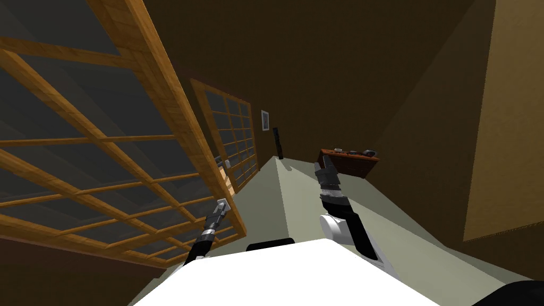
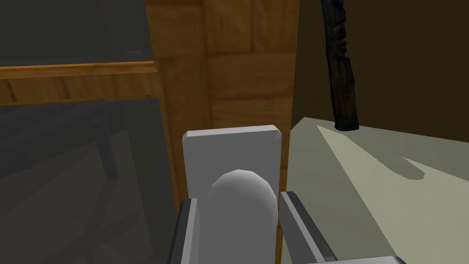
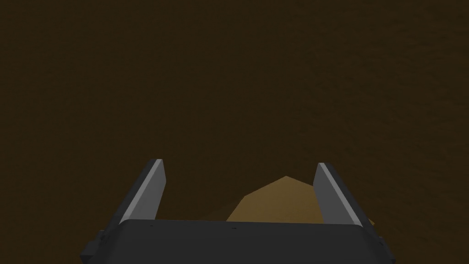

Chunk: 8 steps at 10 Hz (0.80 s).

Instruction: Pull the door open

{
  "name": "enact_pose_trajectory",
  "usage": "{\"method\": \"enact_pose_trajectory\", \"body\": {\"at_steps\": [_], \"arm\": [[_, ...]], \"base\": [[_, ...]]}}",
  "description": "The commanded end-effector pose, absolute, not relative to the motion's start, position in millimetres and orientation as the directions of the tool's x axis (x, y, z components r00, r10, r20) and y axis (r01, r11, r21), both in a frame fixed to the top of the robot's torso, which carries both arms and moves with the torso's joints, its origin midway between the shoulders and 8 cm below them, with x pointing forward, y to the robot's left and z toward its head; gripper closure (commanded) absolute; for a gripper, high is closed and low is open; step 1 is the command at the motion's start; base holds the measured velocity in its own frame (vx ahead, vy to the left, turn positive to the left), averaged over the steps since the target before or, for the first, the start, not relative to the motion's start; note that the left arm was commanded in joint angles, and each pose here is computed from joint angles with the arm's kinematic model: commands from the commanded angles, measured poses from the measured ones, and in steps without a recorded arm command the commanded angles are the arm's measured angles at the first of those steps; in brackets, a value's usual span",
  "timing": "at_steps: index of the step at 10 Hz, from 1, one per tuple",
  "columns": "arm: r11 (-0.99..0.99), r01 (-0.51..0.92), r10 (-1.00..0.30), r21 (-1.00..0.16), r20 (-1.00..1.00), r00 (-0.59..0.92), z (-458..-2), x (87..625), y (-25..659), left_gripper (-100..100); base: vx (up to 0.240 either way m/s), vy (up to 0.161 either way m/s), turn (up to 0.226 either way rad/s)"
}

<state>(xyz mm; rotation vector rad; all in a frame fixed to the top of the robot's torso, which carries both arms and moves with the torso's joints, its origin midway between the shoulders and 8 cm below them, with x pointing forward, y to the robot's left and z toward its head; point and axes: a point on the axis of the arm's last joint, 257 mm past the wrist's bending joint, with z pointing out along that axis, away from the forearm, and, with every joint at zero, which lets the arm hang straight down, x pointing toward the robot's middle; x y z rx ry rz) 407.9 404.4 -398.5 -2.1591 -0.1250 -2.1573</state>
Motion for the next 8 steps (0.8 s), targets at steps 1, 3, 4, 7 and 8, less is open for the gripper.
{"method": "enact_pose_trajectory", "body": {"at_steps": [1,3,4,7,8], "arm": [[-0.995,0.097,-0.001,-0.001,1.000,0.000,-398.0,405.3,402.6,100],[-0.996,0.093,-0.002,-0.002,1.000,-0.002,-397.3,406.2,401.6,100],[-0.998,0.064,-0.002,-0.002,1.000,0.001,-398.8,399.1,398.6,100],[-1.000,0.017,-0.004,-0.003,1.000,-0.002,-398.1,389.4,394.7,100],[-1.000,-0.003,-0.003,-0.003,1.000,-0.002,-398.0,385.1,393.0,100]], "base": [[-0.195,0.031,-0.059],[-0.158,0.011,-0.036],[-0.136,0.031,-0.063],[-0.176,0.053,-0.071],[-0.196,0.052,-0.068]]}}
